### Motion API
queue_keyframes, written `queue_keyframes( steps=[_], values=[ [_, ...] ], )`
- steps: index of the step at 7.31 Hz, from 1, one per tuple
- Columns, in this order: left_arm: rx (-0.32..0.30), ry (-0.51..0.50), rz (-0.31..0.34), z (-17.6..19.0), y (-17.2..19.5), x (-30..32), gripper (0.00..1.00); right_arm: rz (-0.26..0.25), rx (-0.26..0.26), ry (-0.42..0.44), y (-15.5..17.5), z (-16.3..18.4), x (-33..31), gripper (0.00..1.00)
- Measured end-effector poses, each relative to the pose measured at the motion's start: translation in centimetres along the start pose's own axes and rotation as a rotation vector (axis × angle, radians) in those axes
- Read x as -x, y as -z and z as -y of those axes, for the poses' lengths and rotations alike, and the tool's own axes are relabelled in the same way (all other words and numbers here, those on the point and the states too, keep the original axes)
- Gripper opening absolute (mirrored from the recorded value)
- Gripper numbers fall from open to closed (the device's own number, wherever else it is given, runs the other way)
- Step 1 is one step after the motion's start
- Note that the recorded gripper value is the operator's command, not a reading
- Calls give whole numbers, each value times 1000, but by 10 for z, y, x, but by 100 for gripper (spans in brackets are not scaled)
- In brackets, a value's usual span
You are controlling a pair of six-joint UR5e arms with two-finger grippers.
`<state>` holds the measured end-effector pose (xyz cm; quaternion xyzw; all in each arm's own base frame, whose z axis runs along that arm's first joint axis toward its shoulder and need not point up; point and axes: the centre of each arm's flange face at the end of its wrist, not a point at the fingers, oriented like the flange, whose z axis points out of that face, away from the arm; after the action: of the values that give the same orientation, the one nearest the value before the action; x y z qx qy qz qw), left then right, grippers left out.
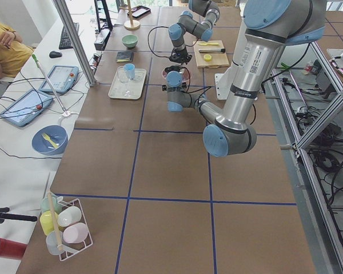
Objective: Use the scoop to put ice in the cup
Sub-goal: 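Drag the scoop through the ice and tilt it up to hold cubes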
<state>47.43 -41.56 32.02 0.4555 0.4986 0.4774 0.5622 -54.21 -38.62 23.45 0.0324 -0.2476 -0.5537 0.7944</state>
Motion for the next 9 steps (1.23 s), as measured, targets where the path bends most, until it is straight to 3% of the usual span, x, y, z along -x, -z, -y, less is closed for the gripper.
queue_keyframes(
  steps=[4, 9],
  values=[
    [-5, -3, 0, 3, 2, -1, 100, 10, -33, 1, -2, -9, 0, 0],
    [-12, -7, 4, 7, 9, 0, 100, 71, -94, -25, -2, -19, -6, 0]
  ],
)
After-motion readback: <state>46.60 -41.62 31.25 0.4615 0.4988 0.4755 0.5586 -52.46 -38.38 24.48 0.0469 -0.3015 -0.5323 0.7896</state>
